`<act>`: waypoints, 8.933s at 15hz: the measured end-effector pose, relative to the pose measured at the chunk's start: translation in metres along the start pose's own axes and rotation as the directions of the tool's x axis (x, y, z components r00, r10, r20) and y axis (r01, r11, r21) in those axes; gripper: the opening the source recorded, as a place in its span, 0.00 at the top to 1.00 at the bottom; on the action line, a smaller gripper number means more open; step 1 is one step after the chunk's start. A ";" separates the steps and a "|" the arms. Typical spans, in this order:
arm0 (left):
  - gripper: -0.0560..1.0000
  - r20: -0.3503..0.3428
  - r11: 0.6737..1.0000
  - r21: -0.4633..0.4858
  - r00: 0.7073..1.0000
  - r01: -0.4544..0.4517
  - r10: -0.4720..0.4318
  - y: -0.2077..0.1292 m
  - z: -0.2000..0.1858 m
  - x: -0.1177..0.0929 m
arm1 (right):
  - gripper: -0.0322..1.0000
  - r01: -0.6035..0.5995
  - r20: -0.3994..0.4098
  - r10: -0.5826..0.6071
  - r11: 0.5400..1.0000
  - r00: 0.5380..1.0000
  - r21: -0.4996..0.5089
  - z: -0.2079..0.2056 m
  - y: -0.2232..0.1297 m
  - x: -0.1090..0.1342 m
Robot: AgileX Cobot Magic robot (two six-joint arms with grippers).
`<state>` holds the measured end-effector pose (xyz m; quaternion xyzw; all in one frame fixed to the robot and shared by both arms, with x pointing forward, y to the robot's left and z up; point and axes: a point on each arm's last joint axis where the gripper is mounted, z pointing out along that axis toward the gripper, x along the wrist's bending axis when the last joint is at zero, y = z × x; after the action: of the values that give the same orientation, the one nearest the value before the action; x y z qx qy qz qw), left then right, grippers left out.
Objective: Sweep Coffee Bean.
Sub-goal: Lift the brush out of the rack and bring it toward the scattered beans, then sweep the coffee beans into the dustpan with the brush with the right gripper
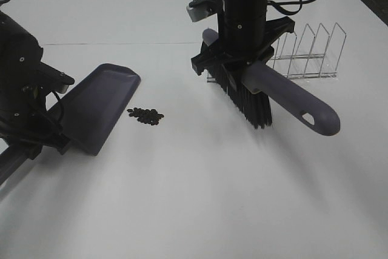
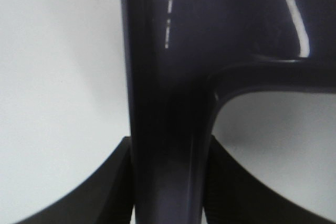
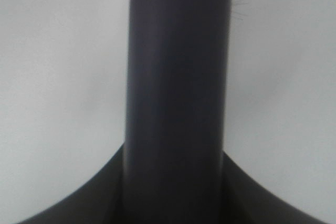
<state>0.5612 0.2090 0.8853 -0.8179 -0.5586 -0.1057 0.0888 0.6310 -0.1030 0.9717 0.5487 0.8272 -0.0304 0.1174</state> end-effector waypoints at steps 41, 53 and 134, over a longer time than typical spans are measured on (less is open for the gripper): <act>0.63 0.097 1.000 0.016 0.995 0.002 -0.003 -0.001 -0.001 -0.012 | 0.64 0.070 -0.621 -0.267 0.944 0.737 -0.322 0.065 0.078 0.137; 0.63 0.113 1.000 0.014 0.994 -0.005 0.003 -0.001 -0.001 -0.014 | 0.64 0.223 -0.403 -0.358 0.913 0.842 -0.343 0.002 0.069 0.101; 0.63 0.083 0.976 0.187 0.992 -0.113 0.099 -0.032 0.023 -0.017 | 0.64 0.231 -0.422 -0.389 0.896 0.819 -0.379 0.019 -0.010 0.136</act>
<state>0.5273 0.2117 0.8591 -0.8376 -0.5245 -0.0166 0.1522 0.5741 0.0119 0.9217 0.3688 0.9028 0.2204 -0.0166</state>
